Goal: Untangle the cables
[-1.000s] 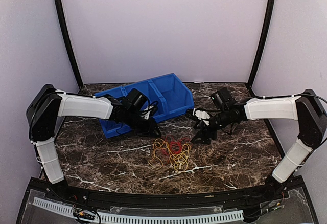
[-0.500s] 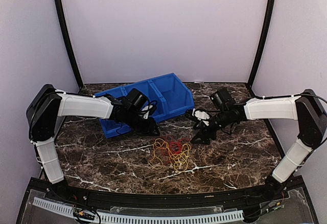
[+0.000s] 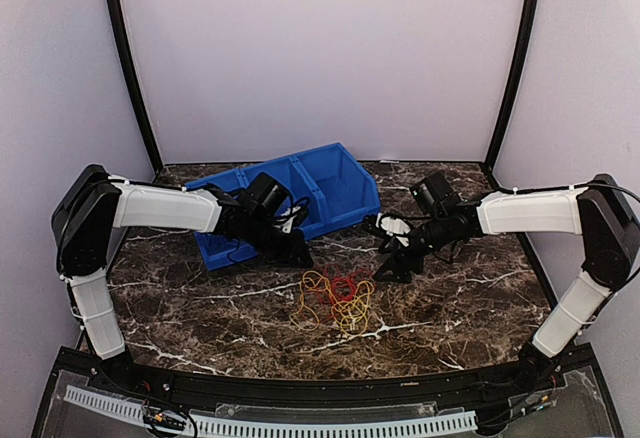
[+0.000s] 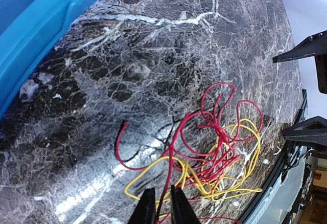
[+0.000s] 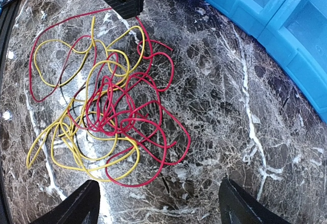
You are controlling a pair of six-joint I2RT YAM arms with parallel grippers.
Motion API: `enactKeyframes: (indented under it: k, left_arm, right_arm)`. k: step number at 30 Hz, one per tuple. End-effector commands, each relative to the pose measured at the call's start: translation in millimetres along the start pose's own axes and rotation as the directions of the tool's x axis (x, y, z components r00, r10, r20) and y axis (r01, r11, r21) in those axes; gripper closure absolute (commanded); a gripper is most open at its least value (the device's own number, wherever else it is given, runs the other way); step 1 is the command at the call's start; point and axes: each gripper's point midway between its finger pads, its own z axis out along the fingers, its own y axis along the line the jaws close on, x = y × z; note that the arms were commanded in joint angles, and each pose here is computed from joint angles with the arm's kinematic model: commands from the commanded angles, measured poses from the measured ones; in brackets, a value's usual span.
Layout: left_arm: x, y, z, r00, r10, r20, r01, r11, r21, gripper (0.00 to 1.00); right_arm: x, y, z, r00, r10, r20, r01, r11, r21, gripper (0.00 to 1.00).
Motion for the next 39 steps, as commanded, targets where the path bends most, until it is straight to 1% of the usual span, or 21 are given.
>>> enactKeyframes:
  k: [1, 6, 12, 15, 18, 20, 23, 26, 29, 32, 36, 38, 39]
  left_arm:
    - [4.0, -14.8, -3.8, 1.000, 0.018, -0.013, -0.017, 0.998, 0.066, 0.89]
    - [4.6, -17.0, -4.4, 1.000, 0.017, -0.018, -0.015, 0.997, 0.077, 1.00]
    - [-2.2, -22.2, -9.9, 1.000, 0.024, 0.005, -0.024, 0.996, 0.083, 1.00]
    - [-12.4, -37.4, -22.2, 0.997, 0.053, 0.049, -0.058, 0.991, 0.122, 1.00]
    - [-27.3, -62.4, -47.4, 0.986, 0.102, 0.134, -0.125, 0.976, 0.176, 1.00]
    - [-35.7, -75.6, -64.0, 0.975, 0.126, 0.185, -0.162, 0.967, 0.195, 1.00]
    - [-45.0, -93.4, -90.2, 0.954, 0.147, 0.260, -0.207, 0.953, 0.220, 1.00]
    - [-48.5, -104.2, -107.4, 0.938, 0.151, 0.312, -0.232, 0.942, 0.243, 1.00]
    - [-48.8, -111.7, -123.5, 0.926, 0.151, 0.347, -0.250, 0.933, 0.259, 1.00]
    - [-46.4, -113.1, -130.8, 0.921, 0.150, 0.359, -0.252, 0.933, 0.257, 1.00]
    - [-46.1, -118.9, -148.9, 0.909, 0.143, 0.391, -0.259, 0.930, 0.262, 1.00]
    - [-47.7, -122.7, -159.5, 0.899, 0.140, 0.415, -0.265, 0.928, 0.262, 1.00]
    - [-48.2, -123.3, -162.9, 0.896, 0.138, 0.423, -0.266, 0.928, 0.260, 1.00]
  right_arm:
    - [-8.0, -2.6, 1.2, 1.000, -0.017, 0.008, 0.017, 1.000, 0.004, 0.18]
    - [-7.6, -2.4, 1.2, 1.000, -0.015, 0.007, 0.015, 1.000, 0.003, 0.18]
    - [-14.7, -3.1, -2.2, 1.000, -0.014, 0.021, 0.014, 1.000, 0.007, 0.19]
    - [-46.5, -6.6, -20.3, 0.995, -0.021, 0.093, 0.019, 1.000, 0.022, 0.19]
    - [-88.1, -10.1, -43.1, 0.979, -0.032, 0.199, 0.025, 0.999, 0.038, 0.18]
    - [-102.4, -8.8, -44.7, 0.973, -0.017, 0.230, 0.015, 1.000, 0.013, 0.17]
    - [-106.3, -4.3, -27.2, 0.982, -0.015, 0.190, 0.018, 1.000, -0.015, 0.17]
    - [-105.6, 3.9, -7.8, 0.986, -0.038, 0.164, 0.044, 0.999, -0.028, 0.16]
    - [-115.7, 5.5, 1.8, 0.978, -0.053, 0.200, 0.057, 0.998, -0.015, 0.16]
    - [-126.6, 7.8, 15.0, 0.971, -0.064, 0.229, 0.070, 0.997, -0.018, 0.15]
    - [-125.1, 7.4, 42.7, 0.973, -0.018, 0.229, 0.032, 0.998, -0.055, 0.15]
    - [-119.7, 10.0, 58.5, 0.977, 0.015, 0.215, 0.005, 0.996, -0.091, 0.19]
    - [-115.4, 10.8, 66.1, 0.979, 0.035, 0.203, -0.013, 0.994, -0.111, 0.25]
